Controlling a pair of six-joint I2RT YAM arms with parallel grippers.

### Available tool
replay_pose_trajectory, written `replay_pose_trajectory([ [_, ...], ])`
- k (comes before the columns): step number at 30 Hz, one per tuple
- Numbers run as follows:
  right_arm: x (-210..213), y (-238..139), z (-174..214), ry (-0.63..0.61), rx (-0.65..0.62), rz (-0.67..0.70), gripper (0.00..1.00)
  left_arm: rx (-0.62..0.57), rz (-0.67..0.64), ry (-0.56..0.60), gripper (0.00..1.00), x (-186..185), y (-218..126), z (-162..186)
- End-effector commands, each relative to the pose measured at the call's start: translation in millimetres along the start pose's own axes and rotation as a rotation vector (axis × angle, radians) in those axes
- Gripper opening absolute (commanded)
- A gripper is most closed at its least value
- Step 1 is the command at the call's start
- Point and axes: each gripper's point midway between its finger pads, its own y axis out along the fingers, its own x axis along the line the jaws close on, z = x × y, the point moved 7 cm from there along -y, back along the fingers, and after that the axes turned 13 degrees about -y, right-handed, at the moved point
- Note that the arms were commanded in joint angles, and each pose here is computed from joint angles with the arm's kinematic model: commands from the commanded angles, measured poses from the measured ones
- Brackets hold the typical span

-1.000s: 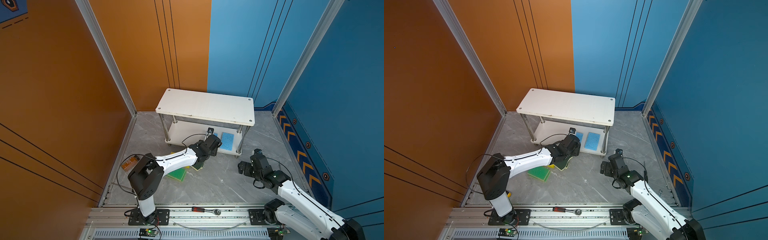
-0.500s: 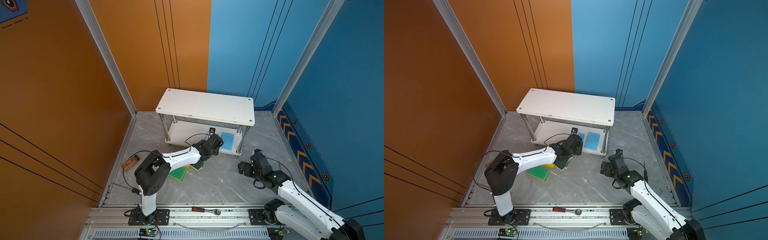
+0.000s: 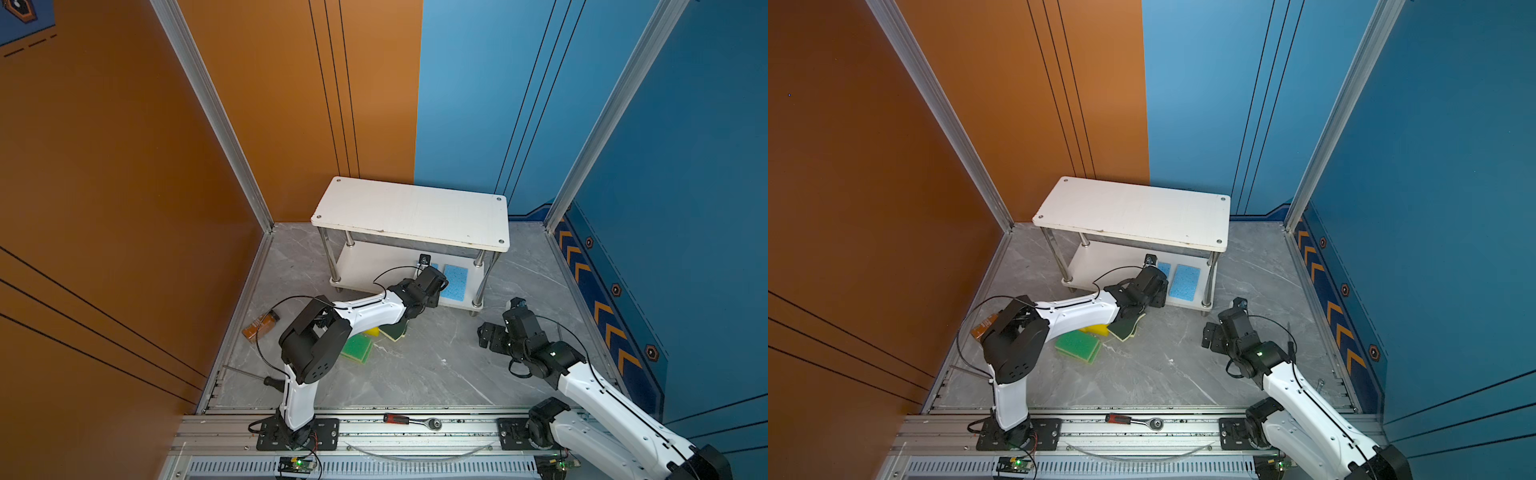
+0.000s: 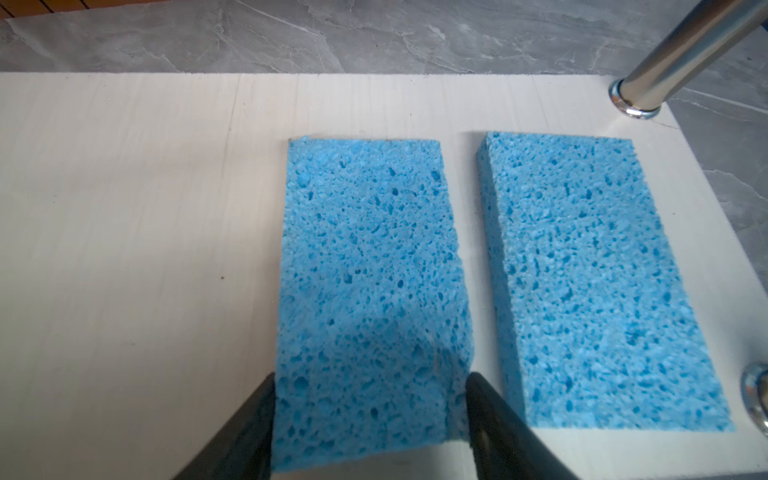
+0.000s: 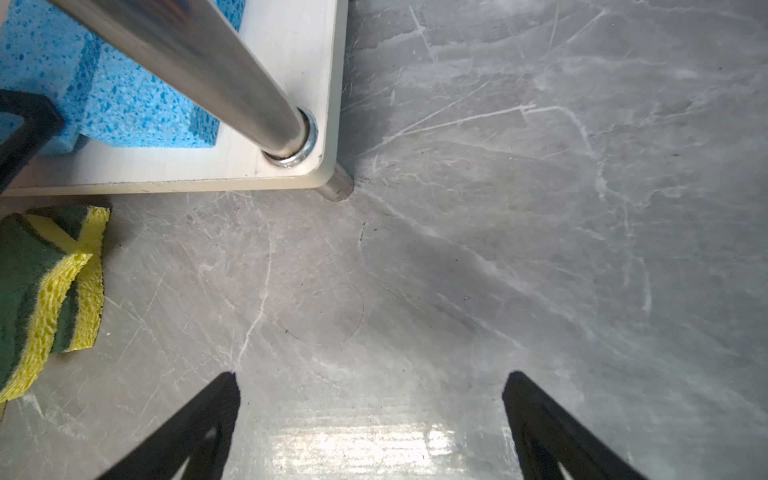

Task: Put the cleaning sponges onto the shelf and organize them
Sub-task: 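Set the blue sponge beside the first one and open the left gripper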

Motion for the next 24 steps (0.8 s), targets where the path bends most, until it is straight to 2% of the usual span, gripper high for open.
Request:
replay_pose_trajectory([
  [1, -2.7, -6.6, -3.1, 0.005, 0.0, 0.015, 0.98, -0.018, 0.02, -0.02, 0.7, -3.7, 3.3, -9.8],
  [24, -3.5, -6.1, -1.6, 0.013, 0.001, 0.018, 0.98, 0.01, 0.003, -0.006, 0.76, 8.5, 11.5, 1.7],
])
